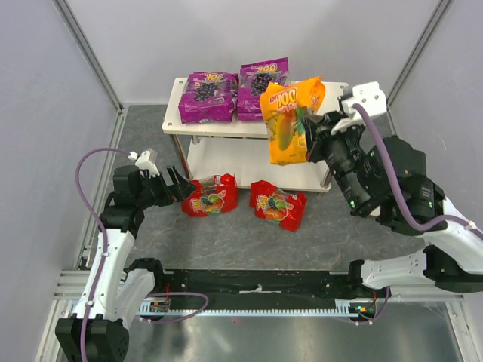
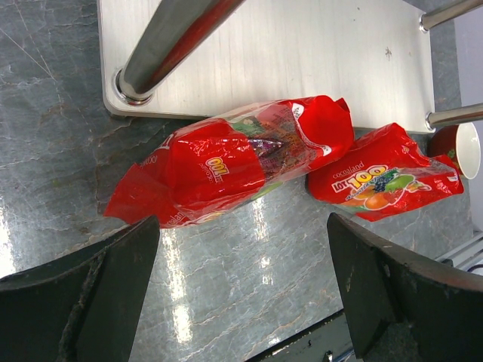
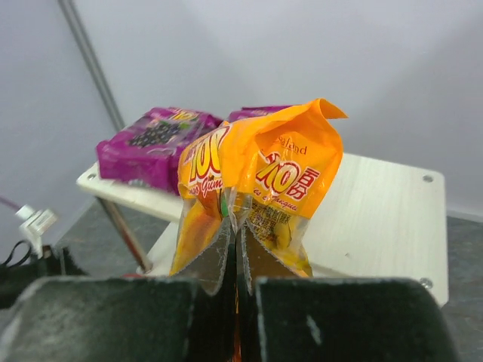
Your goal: Place and organize the candy bags onto the shelf
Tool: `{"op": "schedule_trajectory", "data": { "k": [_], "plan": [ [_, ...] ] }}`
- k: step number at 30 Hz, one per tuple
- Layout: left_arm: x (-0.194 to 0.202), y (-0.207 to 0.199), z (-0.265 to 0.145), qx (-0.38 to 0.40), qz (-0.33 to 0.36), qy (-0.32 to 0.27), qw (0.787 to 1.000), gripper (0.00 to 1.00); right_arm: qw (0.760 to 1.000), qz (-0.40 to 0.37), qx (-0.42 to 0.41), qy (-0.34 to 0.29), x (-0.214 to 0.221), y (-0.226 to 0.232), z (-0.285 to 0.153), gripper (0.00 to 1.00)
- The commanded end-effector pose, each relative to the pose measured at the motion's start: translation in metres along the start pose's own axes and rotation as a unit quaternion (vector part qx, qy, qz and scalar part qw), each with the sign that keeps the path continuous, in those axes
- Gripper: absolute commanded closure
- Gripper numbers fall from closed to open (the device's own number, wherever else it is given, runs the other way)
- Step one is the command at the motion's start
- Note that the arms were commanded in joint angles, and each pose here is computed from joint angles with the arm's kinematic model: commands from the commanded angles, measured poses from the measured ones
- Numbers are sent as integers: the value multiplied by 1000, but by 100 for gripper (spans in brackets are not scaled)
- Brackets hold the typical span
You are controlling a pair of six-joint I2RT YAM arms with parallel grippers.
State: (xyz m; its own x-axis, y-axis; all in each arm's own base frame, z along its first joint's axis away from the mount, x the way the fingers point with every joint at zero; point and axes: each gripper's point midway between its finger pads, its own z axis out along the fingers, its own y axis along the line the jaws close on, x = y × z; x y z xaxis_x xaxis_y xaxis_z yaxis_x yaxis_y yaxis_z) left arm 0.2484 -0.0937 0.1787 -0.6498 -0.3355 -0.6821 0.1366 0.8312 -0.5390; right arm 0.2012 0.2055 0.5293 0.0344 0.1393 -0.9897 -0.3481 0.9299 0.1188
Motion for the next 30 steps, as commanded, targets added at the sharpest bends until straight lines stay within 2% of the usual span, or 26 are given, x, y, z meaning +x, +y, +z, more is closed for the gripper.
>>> {"op": "schedule_trajectory", "data": {
  "k": [1, 4, 10, 16, 17, 19, 20, 21, 23, 30],
  "plan": [
    [-5, -5, 1, 12, 5, -10, 1000, 1, 997, 9, 43, -66, -63, -31, 11, 100],
    [-4, -3, 1, 9, 4, -9, 1000, 1, 994, 8, 64, -88, -84, -44, 18, 100],
    [-5, -4, 1, 11, 5, -9, 1000, 1, 991, -15, 89, -100, -96, -55, 34, 100],
    [-5, -4, 1, 12, 5, -8, 1000, 1, 987, -38, 133, -85, -75, -81, 68, 100],
    [-5, -4, 1, 11, 5, -8, 1000, 1, 988, -40, 121, -83, -72, -81, 76, 100],
    [-4, -4, 2, 11, 5, -8, 1000, 1, 986, -30, 148, -76, -62, -110, 91, 100],
    [-4, -4, 1, 11, 5, -8, 1000, 1, 989, -25, 124, -73, -59, -109, 100, 100],
    [-5, -4, 1, 11, 5, -8, 1000, 1, 987, -8, 142, -71, -54, -131, 109, 100],
    [-5, -4, 1, 10, 5, -9, 1000, 1, 990, 1, 123, -66, -48, -143, 120, 100],
    [-4, -3, 2, 9, 4, -7, 1000, 1, 995, 29, 67, -65, -47, -148, 129, 100]
  ]
}}
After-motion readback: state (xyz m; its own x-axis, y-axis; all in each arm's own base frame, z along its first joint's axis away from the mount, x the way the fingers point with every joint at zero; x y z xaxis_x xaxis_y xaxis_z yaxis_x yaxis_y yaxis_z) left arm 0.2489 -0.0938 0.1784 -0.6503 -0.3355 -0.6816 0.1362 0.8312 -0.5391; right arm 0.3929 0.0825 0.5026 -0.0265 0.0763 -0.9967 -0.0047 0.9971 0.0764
